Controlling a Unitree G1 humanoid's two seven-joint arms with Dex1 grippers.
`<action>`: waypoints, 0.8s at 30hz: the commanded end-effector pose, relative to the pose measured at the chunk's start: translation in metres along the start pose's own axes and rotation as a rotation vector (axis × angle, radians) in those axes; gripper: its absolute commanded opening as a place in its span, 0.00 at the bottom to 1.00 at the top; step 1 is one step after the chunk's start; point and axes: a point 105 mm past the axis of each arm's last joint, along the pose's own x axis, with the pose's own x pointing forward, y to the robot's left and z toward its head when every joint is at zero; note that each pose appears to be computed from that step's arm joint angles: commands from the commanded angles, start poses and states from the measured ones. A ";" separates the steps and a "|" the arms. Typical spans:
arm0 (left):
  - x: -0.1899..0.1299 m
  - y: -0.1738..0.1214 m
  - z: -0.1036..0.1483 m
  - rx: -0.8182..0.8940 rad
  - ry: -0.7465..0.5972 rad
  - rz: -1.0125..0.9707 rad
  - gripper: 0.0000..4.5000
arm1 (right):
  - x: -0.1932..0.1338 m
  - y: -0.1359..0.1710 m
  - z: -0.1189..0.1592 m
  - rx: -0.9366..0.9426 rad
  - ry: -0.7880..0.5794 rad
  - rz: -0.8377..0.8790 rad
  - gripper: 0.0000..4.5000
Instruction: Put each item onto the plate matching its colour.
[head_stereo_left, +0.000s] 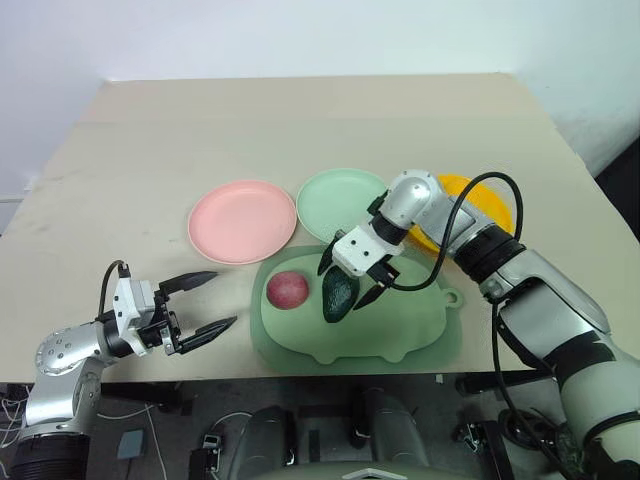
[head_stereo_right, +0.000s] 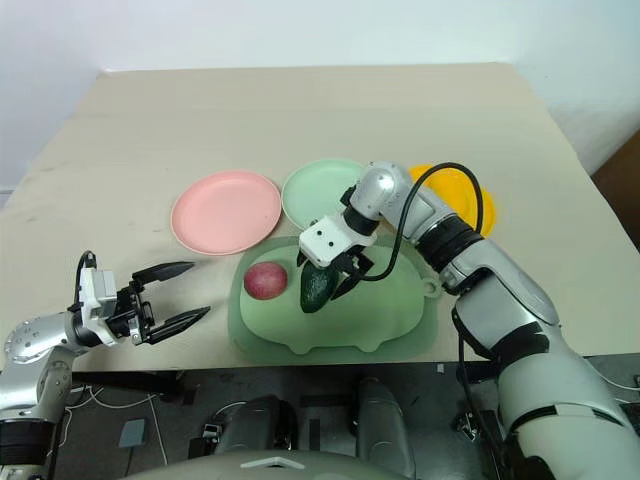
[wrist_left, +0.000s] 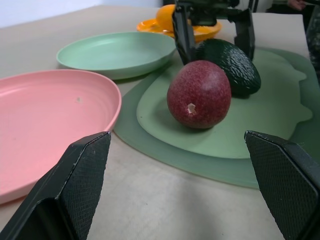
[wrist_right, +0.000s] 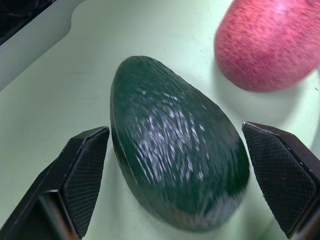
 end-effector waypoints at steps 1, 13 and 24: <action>-0.003 0.002 0.013 0.046 -0.013 0.015 1.00 | -0.001 -0.003 0.004 -0.039 0.009 0.003 0.96; 0.002 0.006 0.015 0.044 -0.017 0.009 1.00 | -0.033 0.003 0.017 0.066 -0.097 -0.050 0.75; 0.010 0.012 0.014 0.049 -0.025 -0.018 1.00 | -0.101 -0.065 -0.033 0.581 -0.191 -0.628 0.75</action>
